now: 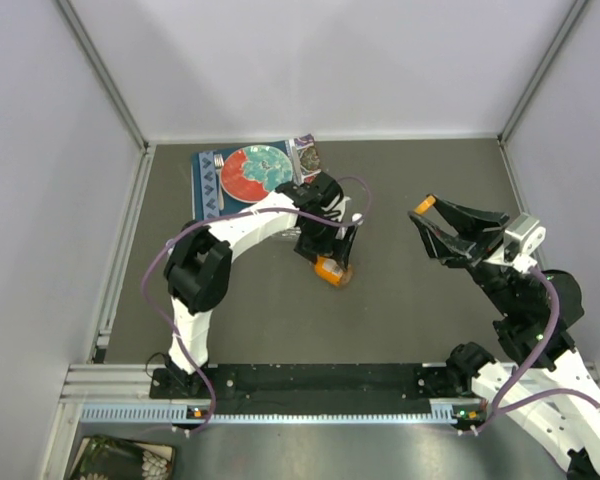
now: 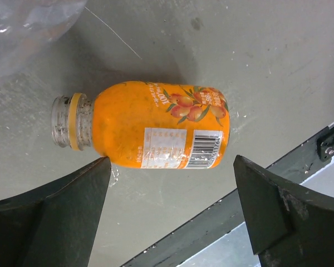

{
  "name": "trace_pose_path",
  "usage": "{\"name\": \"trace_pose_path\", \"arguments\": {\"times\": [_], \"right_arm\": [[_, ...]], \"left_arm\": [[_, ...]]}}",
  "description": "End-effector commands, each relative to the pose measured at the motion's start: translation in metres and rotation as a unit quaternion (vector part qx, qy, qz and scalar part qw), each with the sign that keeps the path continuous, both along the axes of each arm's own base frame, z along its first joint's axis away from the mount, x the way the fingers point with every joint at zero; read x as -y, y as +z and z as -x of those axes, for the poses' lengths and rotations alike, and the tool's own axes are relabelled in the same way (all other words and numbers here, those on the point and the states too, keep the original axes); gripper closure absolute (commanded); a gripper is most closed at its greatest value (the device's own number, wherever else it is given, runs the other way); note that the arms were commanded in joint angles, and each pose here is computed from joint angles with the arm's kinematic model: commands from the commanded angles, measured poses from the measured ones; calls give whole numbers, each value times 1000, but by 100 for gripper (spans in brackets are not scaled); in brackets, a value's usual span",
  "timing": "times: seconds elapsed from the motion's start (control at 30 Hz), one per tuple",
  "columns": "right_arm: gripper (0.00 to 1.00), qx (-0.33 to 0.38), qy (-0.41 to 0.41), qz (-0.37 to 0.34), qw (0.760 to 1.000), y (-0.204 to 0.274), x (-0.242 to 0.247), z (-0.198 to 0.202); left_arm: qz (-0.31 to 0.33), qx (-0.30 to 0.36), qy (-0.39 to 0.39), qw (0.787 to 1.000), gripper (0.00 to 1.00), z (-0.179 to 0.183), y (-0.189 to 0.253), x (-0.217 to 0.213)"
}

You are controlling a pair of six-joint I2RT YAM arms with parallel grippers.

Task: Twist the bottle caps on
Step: Pick up the bottle cap from the center of the board, then pick up the plastic bottle at the center of the board.

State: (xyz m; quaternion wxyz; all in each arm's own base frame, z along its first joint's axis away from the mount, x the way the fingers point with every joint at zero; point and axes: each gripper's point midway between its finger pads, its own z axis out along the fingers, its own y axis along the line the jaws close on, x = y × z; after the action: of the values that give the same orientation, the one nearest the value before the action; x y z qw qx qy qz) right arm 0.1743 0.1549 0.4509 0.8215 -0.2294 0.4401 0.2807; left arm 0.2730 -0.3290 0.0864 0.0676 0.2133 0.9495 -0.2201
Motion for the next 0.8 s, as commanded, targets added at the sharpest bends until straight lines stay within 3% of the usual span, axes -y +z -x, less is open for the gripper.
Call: {"name": "trace_pose_path", "arguments": {"times": [0.0, 0.37, 0.77], "right_arm": [[65, 19, 2, -18, 1000, 20, 7, 12], [65, 14, -1, -18, 1000, 18, 9, 11], [65, 3, 19, -34, 999, 20, 5, 14]], "left_arm": [[-13, 0, -22, 1000, 3, 9, -5, 0], [-15, -10, -88, 996, 3, 30, -8, 20], [-35, 101, -246, 963, 2, 24, 16, 17]]}}
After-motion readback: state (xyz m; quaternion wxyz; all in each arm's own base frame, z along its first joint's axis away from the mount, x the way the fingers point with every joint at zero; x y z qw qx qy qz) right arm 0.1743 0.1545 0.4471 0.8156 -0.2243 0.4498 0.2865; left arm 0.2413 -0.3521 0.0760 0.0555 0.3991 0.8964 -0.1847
